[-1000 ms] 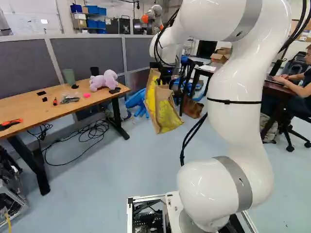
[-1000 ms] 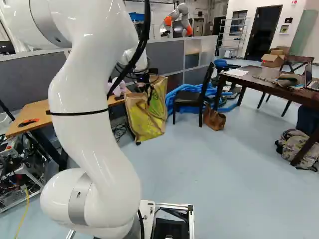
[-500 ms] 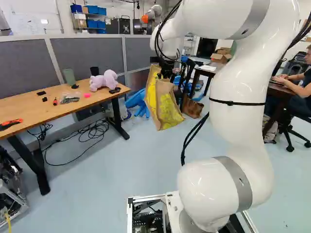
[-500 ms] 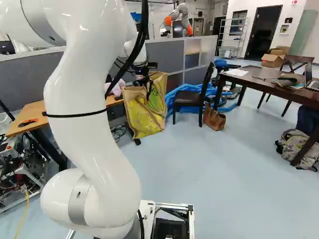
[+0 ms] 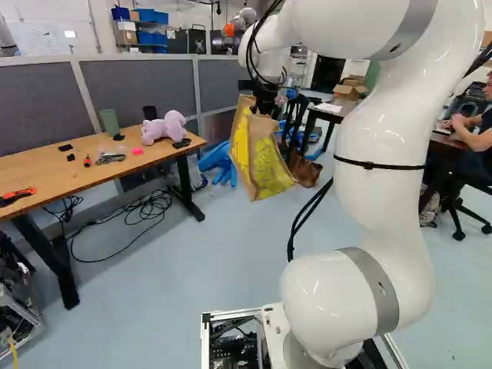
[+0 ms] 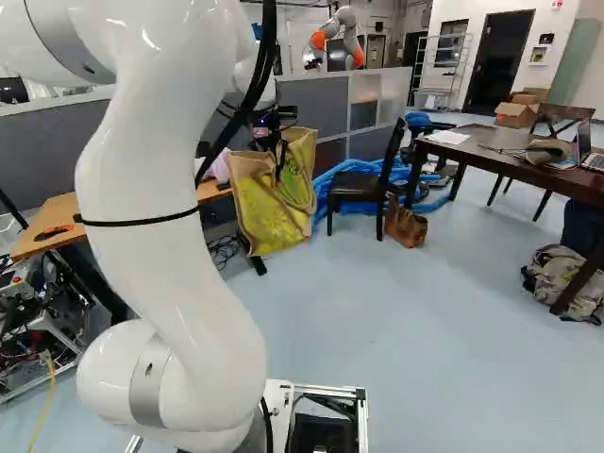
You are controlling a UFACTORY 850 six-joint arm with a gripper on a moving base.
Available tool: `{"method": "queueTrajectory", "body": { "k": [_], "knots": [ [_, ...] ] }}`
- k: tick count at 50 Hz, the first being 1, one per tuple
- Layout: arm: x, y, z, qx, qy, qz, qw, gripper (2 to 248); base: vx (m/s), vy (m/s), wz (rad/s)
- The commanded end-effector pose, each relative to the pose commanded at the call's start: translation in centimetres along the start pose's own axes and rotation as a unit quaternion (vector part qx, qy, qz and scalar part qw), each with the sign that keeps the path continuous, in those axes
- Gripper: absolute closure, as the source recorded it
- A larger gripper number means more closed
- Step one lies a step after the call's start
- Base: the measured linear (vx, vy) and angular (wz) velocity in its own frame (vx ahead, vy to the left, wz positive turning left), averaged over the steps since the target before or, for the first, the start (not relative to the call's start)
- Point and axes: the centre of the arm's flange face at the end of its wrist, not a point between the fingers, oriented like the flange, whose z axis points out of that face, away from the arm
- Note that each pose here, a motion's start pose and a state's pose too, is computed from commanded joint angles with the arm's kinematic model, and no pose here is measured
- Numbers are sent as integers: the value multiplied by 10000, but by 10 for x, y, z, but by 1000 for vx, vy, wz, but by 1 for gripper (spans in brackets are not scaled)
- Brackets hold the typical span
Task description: Pick up the bag on the ground and place it on the table
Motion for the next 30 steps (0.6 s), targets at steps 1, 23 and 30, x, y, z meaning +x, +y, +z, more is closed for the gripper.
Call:
{"method": "queueTrajectory", "body": {
  "k": [1,23,30],
  "knots": [
    [0,0,-2,0,-2,0,10000,224,0,0,0],
    [-6,1,-37,2,-49,7,10000,224,0,0,0],
    [-7,1,-48,3,-61,9,10000,224,0,0,0]
  ]
}}
